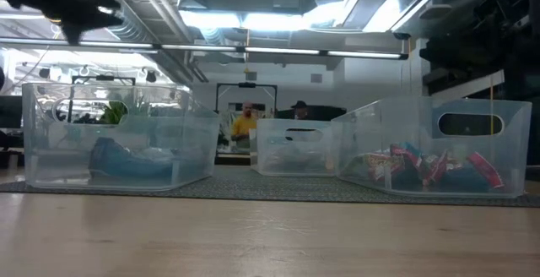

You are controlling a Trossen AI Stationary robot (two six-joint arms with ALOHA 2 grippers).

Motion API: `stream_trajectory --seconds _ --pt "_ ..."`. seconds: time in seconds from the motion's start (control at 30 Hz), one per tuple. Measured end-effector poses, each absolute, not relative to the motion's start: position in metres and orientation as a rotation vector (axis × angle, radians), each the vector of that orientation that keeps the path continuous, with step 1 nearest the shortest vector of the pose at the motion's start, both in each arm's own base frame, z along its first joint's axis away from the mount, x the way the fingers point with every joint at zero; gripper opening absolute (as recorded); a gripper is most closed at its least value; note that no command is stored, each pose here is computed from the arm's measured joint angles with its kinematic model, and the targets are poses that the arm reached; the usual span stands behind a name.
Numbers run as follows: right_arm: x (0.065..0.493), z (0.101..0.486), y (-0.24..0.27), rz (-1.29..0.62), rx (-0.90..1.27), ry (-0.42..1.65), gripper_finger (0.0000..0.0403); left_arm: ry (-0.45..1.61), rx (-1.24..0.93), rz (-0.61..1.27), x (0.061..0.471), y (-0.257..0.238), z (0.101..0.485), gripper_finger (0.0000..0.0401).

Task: Pick and place Granola Bars by type
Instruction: Return to Home Position

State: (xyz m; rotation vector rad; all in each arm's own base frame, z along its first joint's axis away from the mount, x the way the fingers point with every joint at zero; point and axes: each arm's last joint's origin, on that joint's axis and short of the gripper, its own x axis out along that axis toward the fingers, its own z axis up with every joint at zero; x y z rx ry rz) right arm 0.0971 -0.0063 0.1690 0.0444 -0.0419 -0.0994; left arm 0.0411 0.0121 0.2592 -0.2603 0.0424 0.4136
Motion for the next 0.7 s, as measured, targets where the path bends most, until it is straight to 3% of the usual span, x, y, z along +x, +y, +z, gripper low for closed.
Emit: stream_trajectory --seconds 0.2,0.27,0.4,0.7 --pt "0.097 0.169 -0.006 -0.095 0.044 -0.04 0.0115 -0.251 -0.248 -0.064 0.085 0.002 0.236 0.0173" --pt "0.097 0.169 -0.006 -0.092 0.044 -0.04 0.0115 -0.288 -0.209 -0.147 0.09 0.0 0.223 0.0173" --pt "0.097 0.169 -0.006 -0.081 0.044 -0.038 0.0115 -0.206 -0.27 -0.084 0.098 0.002 0.188 0.0173" --pt "0.097 0.169 -0.006 -0.08 0.044 -0.035 0.0115 -0.149 -0.229 -0.068 0.098 0.002 0.181 0.0173"
